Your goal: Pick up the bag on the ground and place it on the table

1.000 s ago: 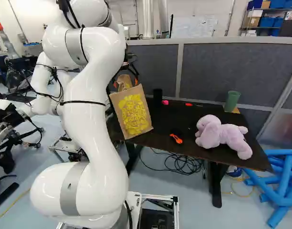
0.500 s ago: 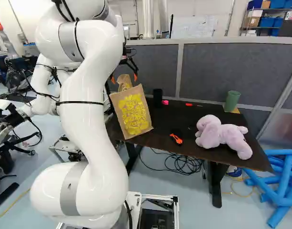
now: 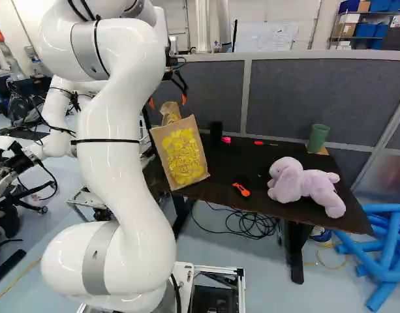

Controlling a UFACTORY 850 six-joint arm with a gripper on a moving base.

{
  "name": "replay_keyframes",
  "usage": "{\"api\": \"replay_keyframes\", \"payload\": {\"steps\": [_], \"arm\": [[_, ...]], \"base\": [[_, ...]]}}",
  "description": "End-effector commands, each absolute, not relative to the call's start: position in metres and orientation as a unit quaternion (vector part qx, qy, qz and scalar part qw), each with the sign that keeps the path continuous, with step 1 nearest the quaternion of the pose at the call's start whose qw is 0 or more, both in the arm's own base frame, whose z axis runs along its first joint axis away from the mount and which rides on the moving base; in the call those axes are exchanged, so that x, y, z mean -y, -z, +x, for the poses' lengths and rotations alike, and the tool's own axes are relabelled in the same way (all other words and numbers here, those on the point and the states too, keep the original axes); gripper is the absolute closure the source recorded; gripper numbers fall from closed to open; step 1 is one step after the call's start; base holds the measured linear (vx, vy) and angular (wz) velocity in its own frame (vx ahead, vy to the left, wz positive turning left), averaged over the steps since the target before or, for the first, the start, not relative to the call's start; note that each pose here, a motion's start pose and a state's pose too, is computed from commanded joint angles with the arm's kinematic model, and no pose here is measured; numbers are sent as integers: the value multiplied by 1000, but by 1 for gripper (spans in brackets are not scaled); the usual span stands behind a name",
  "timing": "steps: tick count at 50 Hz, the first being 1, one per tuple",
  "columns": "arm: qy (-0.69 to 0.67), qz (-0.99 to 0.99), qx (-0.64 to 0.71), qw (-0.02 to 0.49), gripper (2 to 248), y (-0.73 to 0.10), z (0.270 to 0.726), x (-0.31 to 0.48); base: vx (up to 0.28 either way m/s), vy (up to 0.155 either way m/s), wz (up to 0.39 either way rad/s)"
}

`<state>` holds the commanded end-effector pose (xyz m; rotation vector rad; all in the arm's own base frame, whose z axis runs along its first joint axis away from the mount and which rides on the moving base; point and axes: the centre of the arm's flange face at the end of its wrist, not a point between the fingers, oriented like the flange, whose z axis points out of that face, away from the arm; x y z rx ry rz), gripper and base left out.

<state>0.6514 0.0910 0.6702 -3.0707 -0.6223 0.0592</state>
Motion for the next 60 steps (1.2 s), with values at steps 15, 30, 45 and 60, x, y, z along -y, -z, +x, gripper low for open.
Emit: {"api": "replay_keyframes", "payload": {"steps": [15,30,45,60], "arm": [[-12,-980,199,4,3,-690,642,-90],[-12,-980,199,4,3,-691,642,-90],[-12,-980,199,4,3,-691,642,-90],[-12,-980,199,4,3,-691,642,-90]], "base": [[0,0,0],[0,0,0],[0,0,0],[-61,10,12]]}}
